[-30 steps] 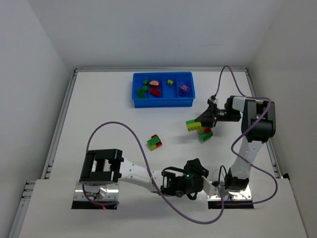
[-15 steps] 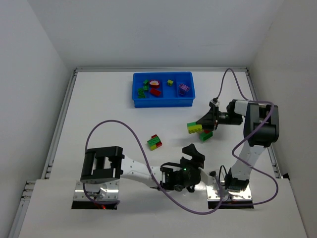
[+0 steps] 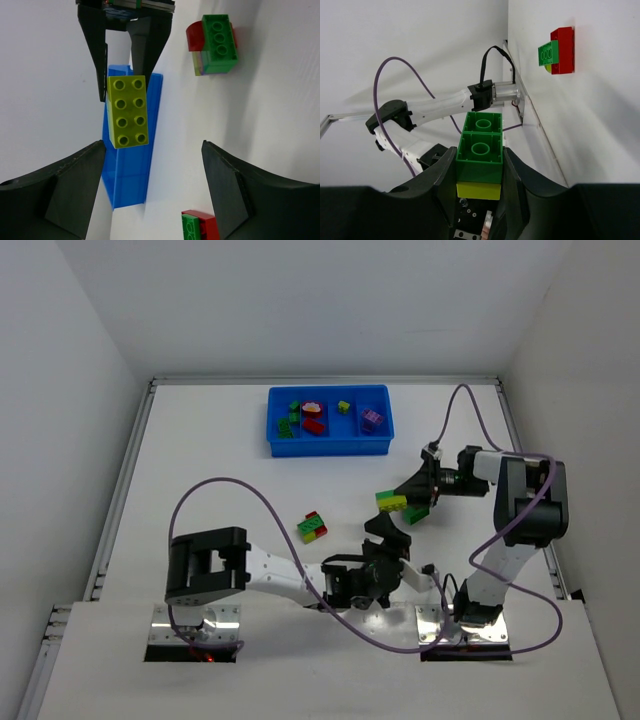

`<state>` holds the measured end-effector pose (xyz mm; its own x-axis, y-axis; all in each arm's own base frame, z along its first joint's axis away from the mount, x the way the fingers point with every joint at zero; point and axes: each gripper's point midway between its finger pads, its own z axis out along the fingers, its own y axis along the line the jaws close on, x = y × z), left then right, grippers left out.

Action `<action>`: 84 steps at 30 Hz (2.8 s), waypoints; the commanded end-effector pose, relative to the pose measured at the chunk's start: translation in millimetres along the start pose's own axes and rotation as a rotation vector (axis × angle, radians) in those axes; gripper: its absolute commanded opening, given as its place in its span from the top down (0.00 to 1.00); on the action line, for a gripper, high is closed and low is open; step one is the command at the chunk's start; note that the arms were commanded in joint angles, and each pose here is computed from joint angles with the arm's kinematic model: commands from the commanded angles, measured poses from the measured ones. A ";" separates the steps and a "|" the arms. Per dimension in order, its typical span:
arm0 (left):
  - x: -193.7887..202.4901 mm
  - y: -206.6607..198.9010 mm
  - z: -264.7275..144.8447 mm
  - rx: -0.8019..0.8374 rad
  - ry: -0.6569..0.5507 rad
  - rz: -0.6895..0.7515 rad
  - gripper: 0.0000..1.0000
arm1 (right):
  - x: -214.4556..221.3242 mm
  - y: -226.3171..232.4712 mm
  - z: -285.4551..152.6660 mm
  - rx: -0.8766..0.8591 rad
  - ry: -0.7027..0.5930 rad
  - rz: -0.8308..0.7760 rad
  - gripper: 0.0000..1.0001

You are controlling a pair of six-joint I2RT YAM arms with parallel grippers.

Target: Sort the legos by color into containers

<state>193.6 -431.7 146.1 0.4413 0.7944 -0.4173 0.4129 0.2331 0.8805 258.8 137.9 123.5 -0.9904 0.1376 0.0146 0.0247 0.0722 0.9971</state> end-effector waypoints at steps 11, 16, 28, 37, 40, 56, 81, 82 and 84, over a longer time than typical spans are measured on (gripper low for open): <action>30.2 19.3 25.3 -0.084 0.060 0.017 0.25 | 5.9 35.3 1.2 -0.120 0.002 -0.047 1.00; 36.6 15.6 28.9 -0.086 0.070 0.035 0.50 | 8.7 35.9 3.3 -0.120 0.012 -0.047 1.00; 27.8 -8.7 12.0 -0.046 0.027 0.060 0.88 | 3.0 35.1 5.6 -0.129 0.020 -0.026 1.00; -7.1 -41.9 -23.6 0.023 -0.058 0.038 1.00 | -4.1 34.1 6.1 -0.129 0.014 -0.033 1.00; -15.4 -48.1 -31.1 0.035 -0.070 0.032 1.00 | -5.9 31.0 6.4 -0.128 0.012 -0.026 1.00; -27.6 22.8 -13.3 0.255 0.050 -0.501 1.00 | -25.1 36.1 -20.9 -0.024 -0.068 -0.359 1.00; 172.6 236.7 -25.8 0.268 0.008 -1.380 1.00 | -93.3 122.3 51.4 0.366 -0.230 -0.863 1.00; 178.4 243.0 -33.1 0.261 -0.003 -1.406 1.00 | -104.9 123.1 58.0 0.399 -0.249 -0.901 1.00; 210.8 254.0 -40.9 0.199 0.019 -1.465 1.00 | -123.1 127.5 89.2 0.422 -0.226 -0.961 1.00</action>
<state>355.7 -213.3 282.9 -0.4410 0.0291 -0.8970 0.6121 0.7408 -0.2769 349.3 191.7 211.4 -0.7066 0.0142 -0.7074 -0.5994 0.5193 0.6092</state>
